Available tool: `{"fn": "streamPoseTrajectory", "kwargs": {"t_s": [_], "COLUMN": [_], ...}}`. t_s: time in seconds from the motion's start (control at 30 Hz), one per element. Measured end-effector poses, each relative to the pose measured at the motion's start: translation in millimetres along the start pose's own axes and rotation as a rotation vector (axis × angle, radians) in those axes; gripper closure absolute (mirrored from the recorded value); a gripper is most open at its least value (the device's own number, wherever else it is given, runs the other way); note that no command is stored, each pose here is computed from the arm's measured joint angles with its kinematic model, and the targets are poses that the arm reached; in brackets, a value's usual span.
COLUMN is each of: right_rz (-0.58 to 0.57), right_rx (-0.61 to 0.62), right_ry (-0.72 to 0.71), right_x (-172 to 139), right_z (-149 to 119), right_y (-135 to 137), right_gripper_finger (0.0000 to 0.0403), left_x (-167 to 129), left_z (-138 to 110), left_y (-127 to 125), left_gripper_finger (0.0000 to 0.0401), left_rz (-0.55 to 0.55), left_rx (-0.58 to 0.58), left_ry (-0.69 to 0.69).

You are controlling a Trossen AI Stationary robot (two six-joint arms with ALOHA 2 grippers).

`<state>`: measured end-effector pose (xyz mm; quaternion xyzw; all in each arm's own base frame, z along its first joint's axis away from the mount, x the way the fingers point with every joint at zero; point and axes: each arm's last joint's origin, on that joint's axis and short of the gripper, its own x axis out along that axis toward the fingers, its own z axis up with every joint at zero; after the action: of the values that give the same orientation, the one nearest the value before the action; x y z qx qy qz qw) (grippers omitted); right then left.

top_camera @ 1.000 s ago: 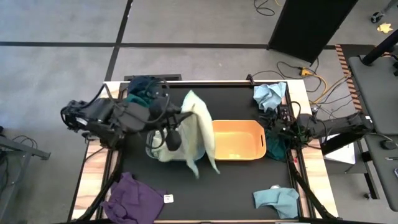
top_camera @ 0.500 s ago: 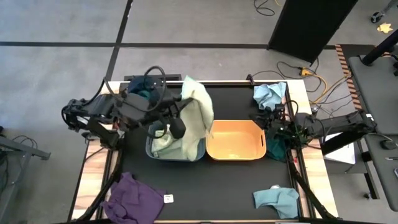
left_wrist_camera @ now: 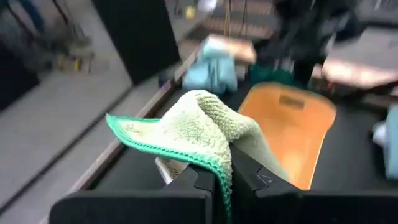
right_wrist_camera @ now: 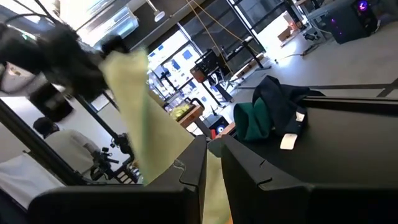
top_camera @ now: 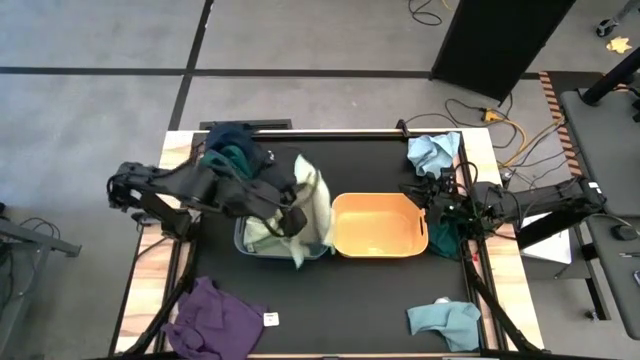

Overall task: Sort towels by color in basket
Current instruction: Put the green towel into the blue bin

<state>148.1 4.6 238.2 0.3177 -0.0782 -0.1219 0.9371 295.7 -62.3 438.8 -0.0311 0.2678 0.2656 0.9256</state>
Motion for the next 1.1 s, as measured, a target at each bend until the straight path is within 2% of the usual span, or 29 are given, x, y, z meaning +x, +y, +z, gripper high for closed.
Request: {"fn": "streamPoseTrajectory", "kwargs": {"t_s": [0.27, 0.4, 0.57, 0.83, 1.0, 1.1], "right_rz": [0.0, 0.0, -0.016, -0.213, -0.212, -0.23], "right_rx": [0.007, 0.015, -0.021, -0.207, -0.304, -0.303], "right_ry": [0.0, 0.0, 0.039, 0.427, 0.713, 0.87], "right_x": [0, 0, 3, 23, 36, 43], "right_z": [0, 0, 4, 26, 23, 11], "right_y": [0, 0, 7, 50, 87, 113], "right_gripper_finger": [0.0364, 0.0364, 0.0364, 0.039, 0.0393, 0.0393], "left_x": [19, 32, 67, 114, 131, 136], "left_z": [-55, -70, -89, -141, -163, -171], "left_y": [2, -3, -17, -3, -6, -8], "left_gripper_finger": [0.0401, 0.0401, 0.0401, 0.0401, 0.0401, 0.0399], "left_rz": [0.042, -0.034, -0.221, -0.138, -0.179, -0.21], "left_rx": [0.035, 0.027, -0.034, -0.097, -0.14, -0.163], "left_ry": [0.35, 0.436, 0.447, 0.508, 0.429, 0.391]}}
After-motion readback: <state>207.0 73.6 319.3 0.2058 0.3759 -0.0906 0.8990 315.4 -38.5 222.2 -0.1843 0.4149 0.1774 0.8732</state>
